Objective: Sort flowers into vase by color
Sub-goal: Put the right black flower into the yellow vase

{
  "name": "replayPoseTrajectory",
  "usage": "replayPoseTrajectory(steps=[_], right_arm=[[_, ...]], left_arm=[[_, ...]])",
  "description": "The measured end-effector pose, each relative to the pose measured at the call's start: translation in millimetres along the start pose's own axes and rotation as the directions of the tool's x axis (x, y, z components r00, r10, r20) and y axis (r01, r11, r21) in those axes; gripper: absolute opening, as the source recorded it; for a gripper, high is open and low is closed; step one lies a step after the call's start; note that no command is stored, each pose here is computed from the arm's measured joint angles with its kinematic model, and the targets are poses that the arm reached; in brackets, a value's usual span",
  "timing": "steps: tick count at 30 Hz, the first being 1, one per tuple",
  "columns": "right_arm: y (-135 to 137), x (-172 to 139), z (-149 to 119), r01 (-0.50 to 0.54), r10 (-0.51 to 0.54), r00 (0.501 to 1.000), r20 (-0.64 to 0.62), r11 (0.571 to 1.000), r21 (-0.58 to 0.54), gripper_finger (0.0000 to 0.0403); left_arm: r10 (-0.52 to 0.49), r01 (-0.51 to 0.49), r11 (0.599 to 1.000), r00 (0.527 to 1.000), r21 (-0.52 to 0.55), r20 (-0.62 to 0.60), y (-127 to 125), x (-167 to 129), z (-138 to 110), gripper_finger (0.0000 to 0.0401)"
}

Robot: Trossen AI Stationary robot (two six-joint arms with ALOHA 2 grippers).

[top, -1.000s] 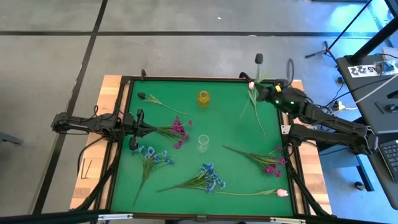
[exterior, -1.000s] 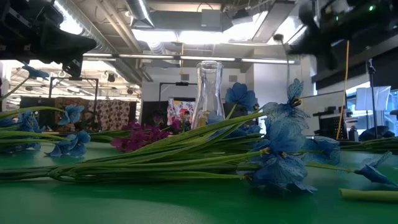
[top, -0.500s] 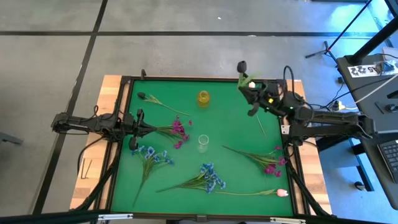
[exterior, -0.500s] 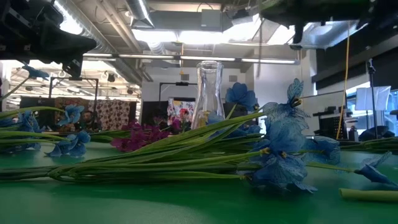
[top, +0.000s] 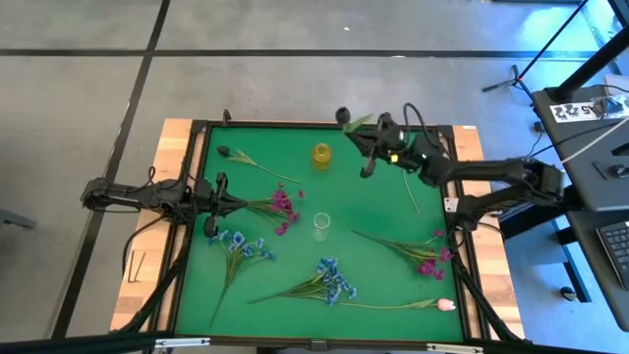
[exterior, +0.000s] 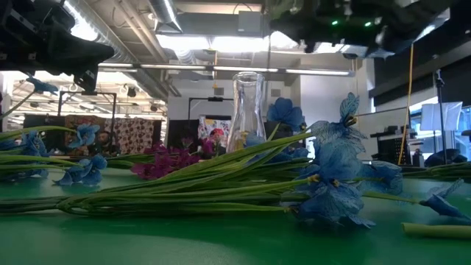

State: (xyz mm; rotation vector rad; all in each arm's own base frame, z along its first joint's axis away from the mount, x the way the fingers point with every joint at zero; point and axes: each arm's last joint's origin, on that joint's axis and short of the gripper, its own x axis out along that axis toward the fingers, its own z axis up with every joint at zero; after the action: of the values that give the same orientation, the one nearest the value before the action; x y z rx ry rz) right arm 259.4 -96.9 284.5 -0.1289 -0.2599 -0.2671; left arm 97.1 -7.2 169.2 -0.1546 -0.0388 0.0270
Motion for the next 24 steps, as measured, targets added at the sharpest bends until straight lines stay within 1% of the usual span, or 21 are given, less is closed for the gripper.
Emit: replayPoseTrajectory(steps=[3, 12, 19, 24], right_arm=[[-14.9, 15.4, -3.4, -0.02, 0.02, 1.0, -0.008, 1.0, -0.008, 0.0002], [-45.5, 49.9, -14.5, 0.028, -0.028, 0.999, -0.026, 1.0, -0.009, 0.0002], [-49.4, 68.3, -37.8, 0.012, -0.011, 0.997, -0.074, 1.0, 0.013, 0.0002], [-55.1, 70.2, -54.0, 0.026, -0.024, 0.992, -0.121, 0.999, 0.02, 0.0002]], left_arm=[[0.0, 0.0, 1.0, 1.0, 0.0, 0.001, 0.0, 0.0, 0.1, 0.0], [-0.001, 0.001, 1.0, 1.0, 0.0, 0.001, 0.0, 0.0, 0.1, 0.0], [-0.003, 0.003, 1.0, 1.0, 0.0, 0.0, -0.1, 0.0, 0.0, 0.0], [-0.003, 0.003, 1.0, 1.0, 0.0, 0.0, -0.1, 0.0, 0.0, 0.0]])
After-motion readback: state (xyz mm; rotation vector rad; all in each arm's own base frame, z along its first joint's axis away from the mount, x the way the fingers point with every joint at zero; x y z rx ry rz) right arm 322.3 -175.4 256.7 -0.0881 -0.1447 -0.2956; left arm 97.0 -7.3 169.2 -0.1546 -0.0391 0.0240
